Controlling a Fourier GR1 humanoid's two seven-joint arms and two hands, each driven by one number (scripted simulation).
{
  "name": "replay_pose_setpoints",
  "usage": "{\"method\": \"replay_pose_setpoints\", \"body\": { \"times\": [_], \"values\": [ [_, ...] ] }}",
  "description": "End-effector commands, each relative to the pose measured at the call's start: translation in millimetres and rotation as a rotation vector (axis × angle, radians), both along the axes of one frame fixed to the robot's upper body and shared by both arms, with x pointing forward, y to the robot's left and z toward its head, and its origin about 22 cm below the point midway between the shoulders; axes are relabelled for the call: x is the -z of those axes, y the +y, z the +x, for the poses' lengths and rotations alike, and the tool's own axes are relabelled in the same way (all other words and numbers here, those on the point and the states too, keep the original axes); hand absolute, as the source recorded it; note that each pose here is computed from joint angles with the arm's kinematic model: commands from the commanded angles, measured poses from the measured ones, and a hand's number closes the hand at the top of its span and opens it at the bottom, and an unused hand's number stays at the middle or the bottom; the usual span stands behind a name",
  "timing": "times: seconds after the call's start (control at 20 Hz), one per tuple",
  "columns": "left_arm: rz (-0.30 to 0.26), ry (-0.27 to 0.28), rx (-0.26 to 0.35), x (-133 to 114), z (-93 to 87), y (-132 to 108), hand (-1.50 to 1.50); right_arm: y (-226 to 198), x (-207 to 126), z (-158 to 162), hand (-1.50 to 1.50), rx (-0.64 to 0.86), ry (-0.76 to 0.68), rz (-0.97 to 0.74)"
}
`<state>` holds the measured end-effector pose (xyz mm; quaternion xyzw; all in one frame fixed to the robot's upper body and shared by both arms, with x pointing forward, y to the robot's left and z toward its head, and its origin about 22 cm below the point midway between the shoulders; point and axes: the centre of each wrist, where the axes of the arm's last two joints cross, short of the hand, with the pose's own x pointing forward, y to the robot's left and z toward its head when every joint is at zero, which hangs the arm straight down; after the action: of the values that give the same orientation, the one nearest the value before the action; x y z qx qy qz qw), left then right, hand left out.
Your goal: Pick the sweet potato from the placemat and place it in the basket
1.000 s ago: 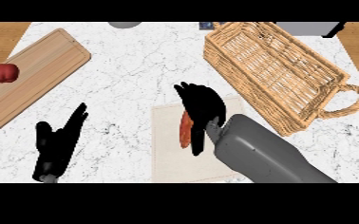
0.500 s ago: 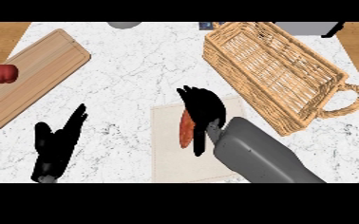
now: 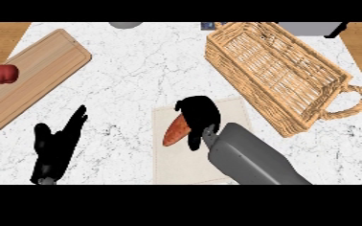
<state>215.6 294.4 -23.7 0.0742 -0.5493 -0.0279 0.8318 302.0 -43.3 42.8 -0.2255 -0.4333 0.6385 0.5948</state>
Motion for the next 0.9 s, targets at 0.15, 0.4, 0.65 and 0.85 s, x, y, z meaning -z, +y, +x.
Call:
{"method": "replay_pose_setpoints", "body": {
  "times": [0.15, 0.4, 0.65, 0.85],
  "values": [
    [0.003, 0.150, -0.022, 33, -21.6, -14, 0.00, 2, 7, 3, 1.50, -0.095, -0.118, -0.059],
    [-0.015, 0.153, -0.031, 21, -10.6, 2, 0.00, 24, -2, 20, 1.50, 0.077, -0.102, -0.089],
    [-0.015, 0.083, -0.010, 13, -12.4, -4, 0.00, 0, -14, 67, 1.50, 0.708, -0.075, -0.139],
    [-0.014, 0.091, 0.039, 12, -7.5, -9, 0.00, 12, -50, 91, 1.50, 0.921, -0.154, -0.175]
  ]
}}
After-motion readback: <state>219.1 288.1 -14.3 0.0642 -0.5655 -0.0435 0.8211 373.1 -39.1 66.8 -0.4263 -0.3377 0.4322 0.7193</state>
